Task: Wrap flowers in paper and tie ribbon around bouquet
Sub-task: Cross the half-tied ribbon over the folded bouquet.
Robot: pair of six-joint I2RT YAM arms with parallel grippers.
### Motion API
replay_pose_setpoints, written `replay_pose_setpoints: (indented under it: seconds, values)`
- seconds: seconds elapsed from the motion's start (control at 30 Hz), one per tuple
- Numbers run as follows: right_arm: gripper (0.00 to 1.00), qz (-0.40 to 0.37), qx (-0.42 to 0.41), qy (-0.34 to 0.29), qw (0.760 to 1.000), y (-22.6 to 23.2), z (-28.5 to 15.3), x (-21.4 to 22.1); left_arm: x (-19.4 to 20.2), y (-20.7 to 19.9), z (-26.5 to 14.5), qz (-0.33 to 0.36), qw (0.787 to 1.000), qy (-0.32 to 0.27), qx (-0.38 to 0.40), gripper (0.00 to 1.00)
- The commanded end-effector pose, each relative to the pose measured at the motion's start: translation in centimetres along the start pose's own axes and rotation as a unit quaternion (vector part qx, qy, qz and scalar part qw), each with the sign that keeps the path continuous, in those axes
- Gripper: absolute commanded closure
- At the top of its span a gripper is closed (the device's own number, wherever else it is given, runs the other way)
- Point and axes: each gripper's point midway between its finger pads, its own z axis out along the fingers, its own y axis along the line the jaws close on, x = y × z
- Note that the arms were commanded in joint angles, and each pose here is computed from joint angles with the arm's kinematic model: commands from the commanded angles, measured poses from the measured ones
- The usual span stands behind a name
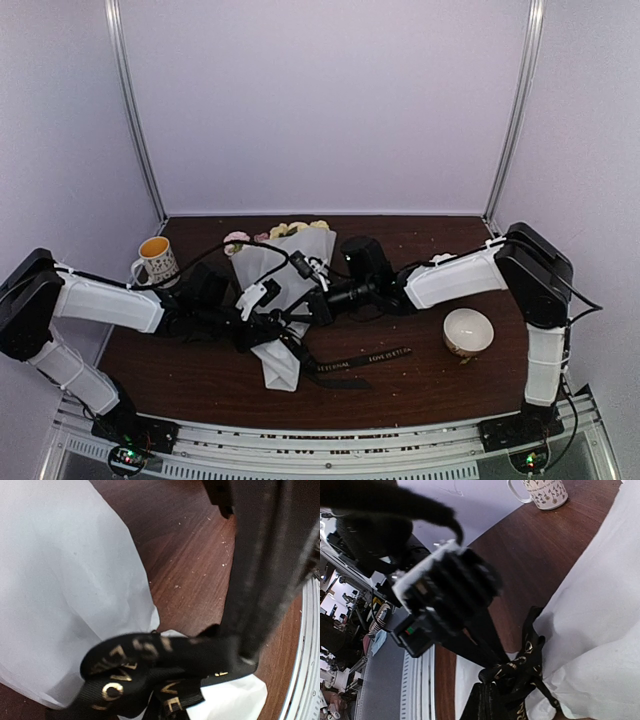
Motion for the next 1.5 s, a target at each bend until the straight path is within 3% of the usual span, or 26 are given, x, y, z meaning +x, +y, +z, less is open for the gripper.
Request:
replay_pose_setpoints:
  seconds: [0.0,0.4,0.5,0.67,1.1,1.3,1.47]
  values:
    - [1.0,-0.016,-0.046,-0.035,0.998,3.6,-0.4,-1.7,-1.7,-0.1,0.4,-0.003,1.0,-0.021,0.013,1.0]
    - [1.0,-0.029,0.013,0.051,0.998,1.9,1.3,1.9,-2.0,0.3,0.5,-0.003,1.0,-0.024,0.002,1.0]
    - [0.88,-0.042,0.029,0.076,0.996,1.6,1.3,2.8,-2.0,0.6,0.8,-0.005,1.0,-0.023,0.001,1.0]
    - [0.85,-0.058,0.047,0.089,0.993,1.2,1.1,2.4,-2.5,0.9,1.5,-0.018,1.0,-0.022,0.006,1.0]
    - [0.64,-0.08,0.079,0.058,0.992,1.9,-1.4,-0.7,-1.9,1.3,2.5,-0.033,0.999,-0.009,0.006,1.0]
    - [0.62,-0.085,0.081,-0.004,0.993,1.9,-2.7,-3.5,-1.8,1.5,2.7,-0.033,0.999,-0.007,0.002,0.99]
    - [0.64,-0.043,0.11,-0.054,0.991,-0.7,-4.1,-5.2,-1.9,1.4,2.7,-0.034,0.999,-0.008,0.007,0.99]
